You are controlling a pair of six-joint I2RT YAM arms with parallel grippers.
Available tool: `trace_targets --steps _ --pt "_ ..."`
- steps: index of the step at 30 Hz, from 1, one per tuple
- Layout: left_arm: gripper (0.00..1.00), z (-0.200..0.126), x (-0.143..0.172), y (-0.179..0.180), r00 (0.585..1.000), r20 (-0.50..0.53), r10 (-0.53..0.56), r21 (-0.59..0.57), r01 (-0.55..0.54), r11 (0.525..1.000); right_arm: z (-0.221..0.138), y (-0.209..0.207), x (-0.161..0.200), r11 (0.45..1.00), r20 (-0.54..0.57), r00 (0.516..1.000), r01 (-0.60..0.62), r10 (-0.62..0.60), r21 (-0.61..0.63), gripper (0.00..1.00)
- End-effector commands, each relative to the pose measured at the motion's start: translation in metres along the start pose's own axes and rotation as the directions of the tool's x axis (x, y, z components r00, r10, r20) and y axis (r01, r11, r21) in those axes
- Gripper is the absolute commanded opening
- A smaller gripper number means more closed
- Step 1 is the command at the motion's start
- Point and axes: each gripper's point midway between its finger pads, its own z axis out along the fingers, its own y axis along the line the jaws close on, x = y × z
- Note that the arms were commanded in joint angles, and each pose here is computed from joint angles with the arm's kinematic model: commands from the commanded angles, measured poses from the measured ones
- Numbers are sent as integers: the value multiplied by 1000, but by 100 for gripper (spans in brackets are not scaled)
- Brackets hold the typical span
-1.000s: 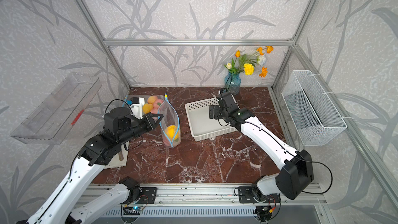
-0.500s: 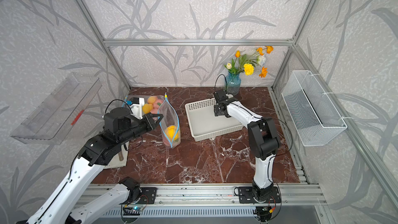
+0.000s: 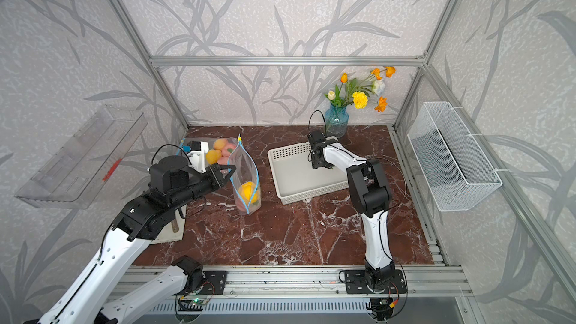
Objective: Place the peach in a zip-top bag and seal the zipper
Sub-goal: Pick up the peach from the basket.
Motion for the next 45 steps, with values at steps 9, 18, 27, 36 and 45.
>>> trace_targets --steps 9,18,27,36,45 --pt "1 -3 2 4 1000 -1 4 -11 -4 1000 5 8 -8 993 6 1000 -20 21 -118 77" --pt "0 -2 0 3 1000 1 6 -9 -6 1000 13 9 -18 992 1 1000 -17 17 -122 84" --pt "0 0 0 4 1000 -2 7 -14 -7 1000 19 9 -32 995 13 1000 4 -3 -97 82" --pt "0 1 2 7 1000 -9 8 -23 -8 1000 3 8 -31 991 44 999 -1 7 -135 64" --pt "0 8 6 8 1000 -30 5 -21 -6 1000 -90 17 -28 904 159 982 -26 103 -427 62"
